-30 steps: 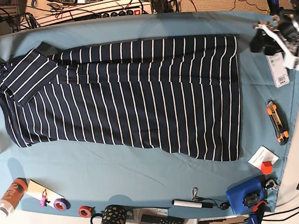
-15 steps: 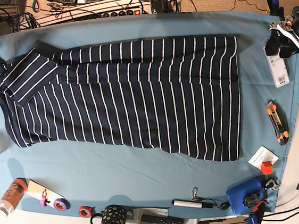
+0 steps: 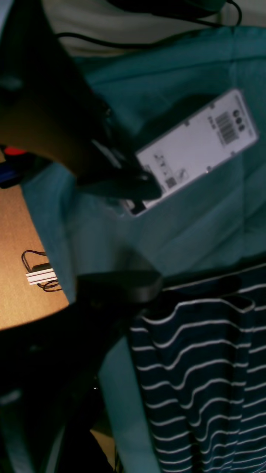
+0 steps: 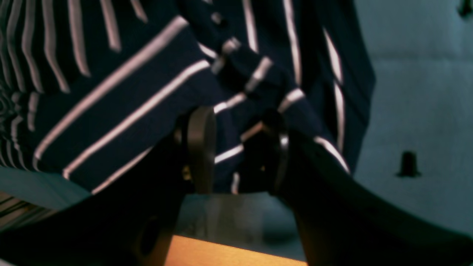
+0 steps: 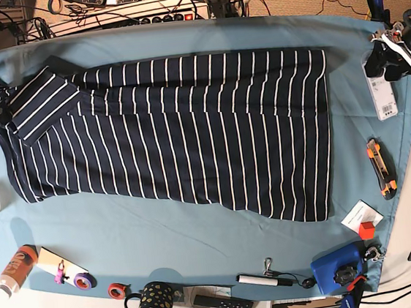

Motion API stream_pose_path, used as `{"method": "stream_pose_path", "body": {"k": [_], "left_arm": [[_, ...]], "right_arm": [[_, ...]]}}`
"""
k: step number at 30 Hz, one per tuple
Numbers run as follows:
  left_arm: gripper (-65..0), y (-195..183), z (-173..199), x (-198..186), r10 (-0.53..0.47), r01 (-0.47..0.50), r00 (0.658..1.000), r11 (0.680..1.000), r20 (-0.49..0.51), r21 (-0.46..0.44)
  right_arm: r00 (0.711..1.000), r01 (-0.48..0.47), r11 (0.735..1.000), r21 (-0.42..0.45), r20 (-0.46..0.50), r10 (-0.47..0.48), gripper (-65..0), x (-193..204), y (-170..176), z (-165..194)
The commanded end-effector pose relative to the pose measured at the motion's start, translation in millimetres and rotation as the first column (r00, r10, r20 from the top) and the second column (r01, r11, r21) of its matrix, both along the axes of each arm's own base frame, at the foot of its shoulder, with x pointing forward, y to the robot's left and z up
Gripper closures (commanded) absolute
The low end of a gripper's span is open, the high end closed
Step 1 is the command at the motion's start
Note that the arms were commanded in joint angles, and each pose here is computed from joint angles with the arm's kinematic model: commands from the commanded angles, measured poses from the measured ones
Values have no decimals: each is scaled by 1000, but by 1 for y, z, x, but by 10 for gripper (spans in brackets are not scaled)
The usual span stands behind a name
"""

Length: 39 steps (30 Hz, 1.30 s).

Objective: Layout the t-shirt on the table in an organized manner, then fold the t-shirt properly
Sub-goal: 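Grasp the shirt's folded corner with the right gripper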

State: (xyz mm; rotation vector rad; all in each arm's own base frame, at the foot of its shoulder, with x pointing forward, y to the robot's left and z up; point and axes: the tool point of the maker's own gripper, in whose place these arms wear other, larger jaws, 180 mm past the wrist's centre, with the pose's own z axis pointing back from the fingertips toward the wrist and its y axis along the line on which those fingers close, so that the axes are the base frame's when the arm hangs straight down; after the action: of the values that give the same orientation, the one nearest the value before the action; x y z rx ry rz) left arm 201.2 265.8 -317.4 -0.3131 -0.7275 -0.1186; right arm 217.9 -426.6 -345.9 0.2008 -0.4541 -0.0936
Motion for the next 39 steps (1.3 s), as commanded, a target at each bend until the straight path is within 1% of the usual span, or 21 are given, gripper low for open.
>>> {"method": "stream_pose_path", "body": {"k": [1,6,10,11,12,15,16,18,20,24,28,32,37,39], "left_arm": [[-313,2,13,7,-10,9,999,1000,51,9],[-313,2,13,7,-9,8,999,1000,54,8],[-313,2,13,7,-9,8,999,1000,54,8],[-313,2,13,7,-9,8,999,1000,54,8],[-313,2,13,8,-8,8,999,1000,53,8],[-313,2,13,8,-6,6,999,1000,53,7],[-313,2,13,8,-7,6,999,1000,53,7],[-313,2,13,8,-7,6,999,1000,54,6],[-313,1,14,8,-7,7,998,1000,55,4],[-313,1,14,8,-7,7,998,1000,55,3],[-313,1,14,8,-7,7,998,1000,55,4],[-313,1,14,8,-7,7,998,1000,55,3],[-313,1,15,9,-4,4,998,1000,67,1],[-313,1,16,10,-4,4,998,1000,71,-1]], "right_arm": [[999,-4,1000,-30,46,5,-214,10,-9,18],[999,2,1000,30,36,-3,-214,6,12,-4],[1000,8,998,57,12,-8,-213,2,26,-22],[1000,8,998,62,13,-9,-204,2,27,-23],[1000,8,998,64,14,-9,-171,2,28,-23],[999,12,998,58,41,-14,-34,8,25,-18],[999,10,998,55,45,-12,0,9,25,-17],[998,0,999,50,62,-3,0,13,26,-12],[994,-10,999,52,107,5,0,21,29,-3],[976,-41,996,78,218,23,0,39,40,19],[957,-78,994,73,287,54,0,50,49,37],[940,-87,995,56,336,63,0,57,51,48],[903,-66,996,55,429,36,0,76,51,62],[875,-49,997,53,485,17,0,89,52,70]]}}
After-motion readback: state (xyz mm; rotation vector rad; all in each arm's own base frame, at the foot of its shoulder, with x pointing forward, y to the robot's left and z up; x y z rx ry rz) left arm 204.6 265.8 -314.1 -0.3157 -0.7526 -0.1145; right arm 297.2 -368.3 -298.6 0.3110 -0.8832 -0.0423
